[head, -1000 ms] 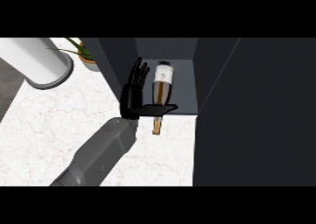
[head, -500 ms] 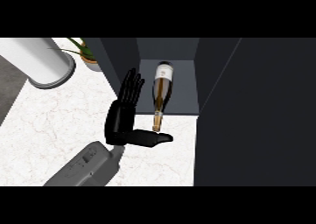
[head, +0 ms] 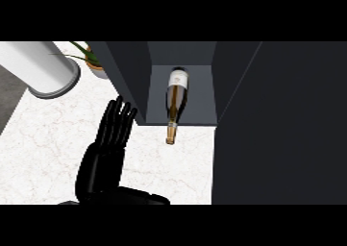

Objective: Pick up the wine, place it into the cabinet and close the cabinet

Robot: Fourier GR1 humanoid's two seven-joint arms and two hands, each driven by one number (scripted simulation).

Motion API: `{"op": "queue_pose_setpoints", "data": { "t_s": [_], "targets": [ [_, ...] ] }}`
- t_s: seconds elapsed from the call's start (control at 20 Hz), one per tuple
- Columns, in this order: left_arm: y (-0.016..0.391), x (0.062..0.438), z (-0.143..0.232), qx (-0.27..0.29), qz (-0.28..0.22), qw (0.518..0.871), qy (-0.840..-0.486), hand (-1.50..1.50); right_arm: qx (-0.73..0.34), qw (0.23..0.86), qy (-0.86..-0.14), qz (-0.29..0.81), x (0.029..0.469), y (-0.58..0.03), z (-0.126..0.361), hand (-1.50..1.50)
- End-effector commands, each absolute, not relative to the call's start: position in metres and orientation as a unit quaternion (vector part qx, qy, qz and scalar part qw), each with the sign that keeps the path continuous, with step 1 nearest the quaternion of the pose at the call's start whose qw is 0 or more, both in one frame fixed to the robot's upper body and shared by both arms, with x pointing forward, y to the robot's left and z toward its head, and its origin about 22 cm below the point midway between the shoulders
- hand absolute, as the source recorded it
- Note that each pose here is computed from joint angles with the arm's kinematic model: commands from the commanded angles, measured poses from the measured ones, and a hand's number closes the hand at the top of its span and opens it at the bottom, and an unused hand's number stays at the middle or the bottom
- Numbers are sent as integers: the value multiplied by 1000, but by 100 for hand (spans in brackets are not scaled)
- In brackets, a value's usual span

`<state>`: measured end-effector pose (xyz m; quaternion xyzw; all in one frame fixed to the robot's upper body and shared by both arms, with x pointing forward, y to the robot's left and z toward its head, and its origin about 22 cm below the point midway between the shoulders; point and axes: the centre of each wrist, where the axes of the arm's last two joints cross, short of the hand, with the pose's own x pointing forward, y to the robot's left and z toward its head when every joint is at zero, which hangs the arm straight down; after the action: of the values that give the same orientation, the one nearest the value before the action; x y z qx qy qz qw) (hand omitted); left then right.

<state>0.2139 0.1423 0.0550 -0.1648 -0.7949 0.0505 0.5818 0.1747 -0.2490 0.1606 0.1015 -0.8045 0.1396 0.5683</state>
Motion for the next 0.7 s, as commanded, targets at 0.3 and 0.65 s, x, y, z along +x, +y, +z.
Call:
{"op": "queue_pose_setpoints", "data": {
  "t_s": [0.3,0.65],
  "targets": [
    [188,168,72,-110,68,568,-813,-150,153,567,-745,315,165,-249,164,150],
    [223,133,88,-80,90,557,-821,-150,231,592,-702,321,145,-220,155,150]
  ]
}}
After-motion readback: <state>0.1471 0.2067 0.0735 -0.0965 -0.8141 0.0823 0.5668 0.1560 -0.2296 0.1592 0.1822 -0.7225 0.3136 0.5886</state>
